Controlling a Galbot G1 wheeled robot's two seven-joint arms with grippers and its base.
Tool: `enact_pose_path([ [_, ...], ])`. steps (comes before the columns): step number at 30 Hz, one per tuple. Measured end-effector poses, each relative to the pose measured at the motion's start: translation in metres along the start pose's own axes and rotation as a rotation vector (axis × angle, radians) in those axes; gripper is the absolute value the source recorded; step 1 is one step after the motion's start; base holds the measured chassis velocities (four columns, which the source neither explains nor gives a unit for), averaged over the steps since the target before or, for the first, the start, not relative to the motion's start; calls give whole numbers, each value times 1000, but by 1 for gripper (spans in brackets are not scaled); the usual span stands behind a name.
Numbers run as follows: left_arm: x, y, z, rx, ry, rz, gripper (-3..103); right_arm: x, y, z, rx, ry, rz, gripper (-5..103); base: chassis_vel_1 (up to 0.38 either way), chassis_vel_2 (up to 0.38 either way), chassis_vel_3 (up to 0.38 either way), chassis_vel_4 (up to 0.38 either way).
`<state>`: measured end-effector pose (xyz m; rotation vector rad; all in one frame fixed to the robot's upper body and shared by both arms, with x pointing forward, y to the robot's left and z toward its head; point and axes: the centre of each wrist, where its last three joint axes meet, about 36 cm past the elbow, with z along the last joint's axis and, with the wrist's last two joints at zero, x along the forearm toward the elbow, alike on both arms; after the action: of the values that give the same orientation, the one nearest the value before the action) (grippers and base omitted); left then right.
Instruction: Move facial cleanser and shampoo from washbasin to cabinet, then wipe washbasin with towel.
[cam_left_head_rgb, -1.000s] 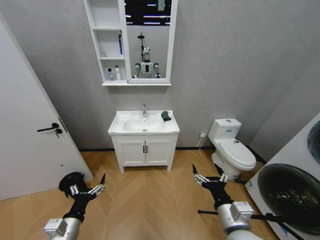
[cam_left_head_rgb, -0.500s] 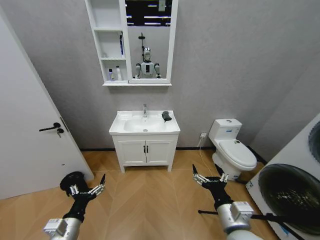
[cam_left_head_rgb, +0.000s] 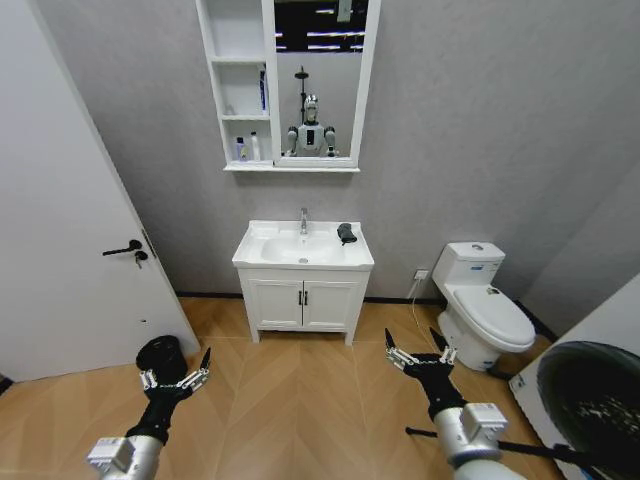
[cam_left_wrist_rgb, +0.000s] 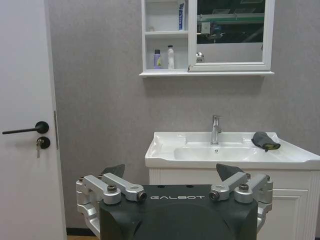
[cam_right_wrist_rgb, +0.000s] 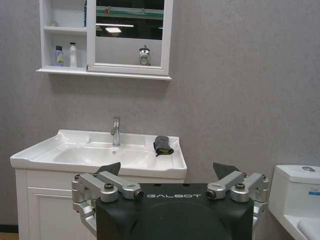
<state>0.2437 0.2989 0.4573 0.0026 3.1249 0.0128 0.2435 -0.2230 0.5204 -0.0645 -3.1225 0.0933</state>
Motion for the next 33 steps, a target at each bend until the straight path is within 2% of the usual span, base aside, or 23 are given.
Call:
enact_pose_path([
  [33, 0, 0, 0, 0, 0, 0, 100, 0, 0, 0, 0, 0, 0, 100, 29, 23, -26, -23],
])
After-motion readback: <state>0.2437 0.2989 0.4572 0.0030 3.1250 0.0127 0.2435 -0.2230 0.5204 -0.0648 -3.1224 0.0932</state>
